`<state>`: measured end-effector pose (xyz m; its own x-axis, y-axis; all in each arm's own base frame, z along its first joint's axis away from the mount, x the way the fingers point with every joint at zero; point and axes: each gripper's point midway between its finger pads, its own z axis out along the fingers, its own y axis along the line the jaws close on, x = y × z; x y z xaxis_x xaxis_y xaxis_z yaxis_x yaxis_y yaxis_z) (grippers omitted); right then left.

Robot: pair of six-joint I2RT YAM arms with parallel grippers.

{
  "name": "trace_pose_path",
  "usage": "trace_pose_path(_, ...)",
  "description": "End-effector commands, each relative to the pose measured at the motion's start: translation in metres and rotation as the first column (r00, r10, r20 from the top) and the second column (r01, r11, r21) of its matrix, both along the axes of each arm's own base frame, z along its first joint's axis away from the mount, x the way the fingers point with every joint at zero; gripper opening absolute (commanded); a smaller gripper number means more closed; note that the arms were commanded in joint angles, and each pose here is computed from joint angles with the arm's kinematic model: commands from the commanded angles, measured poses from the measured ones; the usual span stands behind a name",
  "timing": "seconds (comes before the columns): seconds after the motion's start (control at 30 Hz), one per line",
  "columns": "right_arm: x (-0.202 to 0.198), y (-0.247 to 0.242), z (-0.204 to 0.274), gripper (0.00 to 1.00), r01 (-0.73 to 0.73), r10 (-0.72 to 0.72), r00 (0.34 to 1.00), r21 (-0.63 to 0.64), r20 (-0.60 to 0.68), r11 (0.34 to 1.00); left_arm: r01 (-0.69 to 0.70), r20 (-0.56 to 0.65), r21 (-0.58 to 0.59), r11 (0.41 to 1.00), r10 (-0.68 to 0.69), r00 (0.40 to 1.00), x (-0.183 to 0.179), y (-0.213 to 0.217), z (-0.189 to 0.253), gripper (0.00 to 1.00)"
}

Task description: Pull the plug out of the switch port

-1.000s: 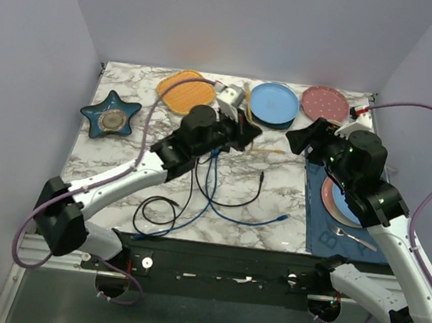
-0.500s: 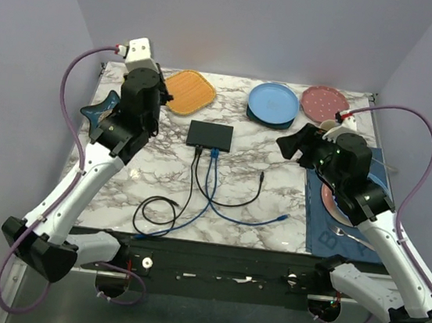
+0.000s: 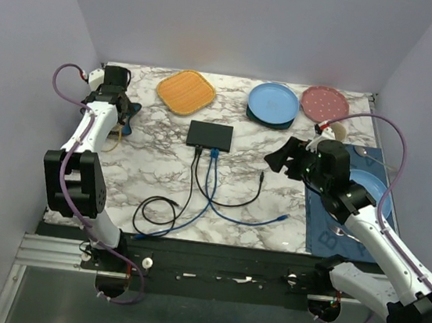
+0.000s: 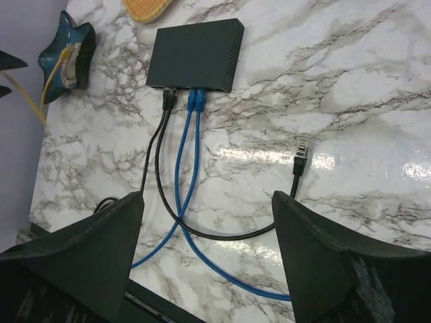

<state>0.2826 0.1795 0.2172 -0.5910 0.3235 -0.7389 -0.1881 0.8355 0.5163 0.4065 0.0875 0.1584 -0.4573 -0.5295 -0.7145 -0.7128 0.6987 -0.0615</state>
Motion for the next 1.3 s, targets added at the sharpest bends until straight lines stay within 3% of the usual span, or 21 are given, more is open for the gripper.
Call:
trace_pose_path(0.0,0.004,0.009,-0.001,0.85,-0.024,0.024,1.0,0.015,0.008,1.0,0.018,0.086,-0.07,0.997,-0.012,0.996,0.007,-0.013,0.026,0.99)
trace_pose_path(0.13,0.011,0.014,-0.004,0.85,-0.033,0.033,0.999,0.015,-0.001,0.999,0.093,0.299,-0.163,0.982,-0.041,0.953,0.013,-0.035,0.066,0.99)
trace_pose_path(0.2,0.013,0.019,-0.007,0.85,-0.047,0.047,0.999,0.02,-0.01,0.999,0.122,0.357,-0.238,0.964,-0.03,0.933,0.009,-0.05,0.065,0.99)
trace_pose_path(0.23,0.017,0.022,-0.013,0.85,-0.051,0.051,0.998,0.021,-0.029,0.998,0.185,0.458,-0.259,0.948,-0.047,0.887,0.01,-0.061,0.089,0.99)
trace_pose_path(0.27,0.017,0.026,-0.014,0.85,-0.066,0.067,0.997,0.03,-0.034,0.997,0.228,0.461,-0.284,0.932,-0.076,0.884,0.004,-0.077,0.075,0.99)
trace_pose_path(0.33,0.023,0.035,-0.022,0.84,-0.092,0.093,0.994,0.036,-0.053,0.995,0.322,0.564,-0.287,0.902,-0.112,0.818,0.005,-0.102,0.095,0.99)
trace_pose_path(0.37,0.024,0.04,-0.023,0.84,-0.118,0.121,0.991,0.05,-0.057,0.992,0.416,0.563,-0.29,0.862,-0.198,0.802,-0.001,-0.139,0.083,0.99)
trace_pose_path(0.43,0.03,0.051,-0.022,0.82,-0.151,0.155,0.986,0.07,-0.055,0.986,0.503,0.584,-0.276,0.819,-0.273,0.764,-0.001,-0.173,0.08,0.99)
trace_pose_path(0.5,0.035,0.063,-0.037,0.8,-0.187,0.194,0.975,0.077,-0.105,0.979,0.579,0.568,-0.282,0.765,-0.353,0.743,-0.004,-0.207,0.068,0.99)
trace_pose_path(0.6,0.048,0.076,-0.052,0.72,-0.198,0.21,0.964,0.088,-0.163,0.976,0.589,0.505,-0.339,0.733,-0.387,0.772,0.004,-0.223,0.039,0.97)
trace_pose_path(0.7,0.066,0.084,-0.066,0.55,-0.163,0.18,0.961,0.097,-0.207,0.982,0.55,0.439,-0.361,0.753,-0.383,0.813,0.014,-0.222,0.014,0.9)
trace_pose_path(0.73,0.071,0.086,-0.069,0.43,-0.146,0.166,0.962,0.106,-0.216,0.984,0.523,0.392,-0.383,0.762,-0.378,0.839,0.014,-0.221,-0.003,0.88)
trace_pose_path(0.8,0.085,0.089,-0.085,0.32,-0.108,0.127,0.959,0.091,-0.252,0.99,0.467,0.353,-0.381,0.798,-0.342,0.871,0.019,-0.212,-0.013,0.85)
trace_pose_path(0.83,0.09,0.09,-0.089,0.22,-0.087,0.109,0.958,0.094,-0.266,0.992,0.434,0.32,-0.379,0.817,-0.324,0.89,0.021,-0.207,-0.025,0.82)
trace_pose_path(0.97,0.115,0.098,-0.113,0.08,-0.037,0.06,0.946,0.078,-0.317,0.996,0.384,0.273,-0.389,0.838,-0.293,0.916,0.031,-0.202,-0.047,0.73)
trace_pose_path(1.0,0.122,0.102,-0.11,0.06,-0.033,0.058,0.948,0.085,-0.314,0.996,0.38,0.263,-0.392,0.838,-0.294,0.919,0.034,-0.203,-0.051,0.69)
trace_pose_path(1.1,0.133,0.108,-0.13,0.01,-0.021,0.048,0.929,0.076,-0.366,0.997,0.362,0.21,-0.437,0.823,-0.298,0.931,0.04,-0.207,-0.074,0.41)
trace_pose_path(1.13,0.133,0.109,-0.134,0.01,-0.021,0.047,0.925,0.071,-0.378,0.997,0.345,0.178,-0.452,0.823,-0.296,0.938,0.04,-0.207,-0.089,0.27)
trace_pose_path(1.27,0.139,0.102,-0.151,0.01,0.011,0.008,0.914,0.045,-0.405,0.999,0.297,0.137,-0.485,0.822,-0.265,0.955,0.043,-0.206,-0.111,0.2)
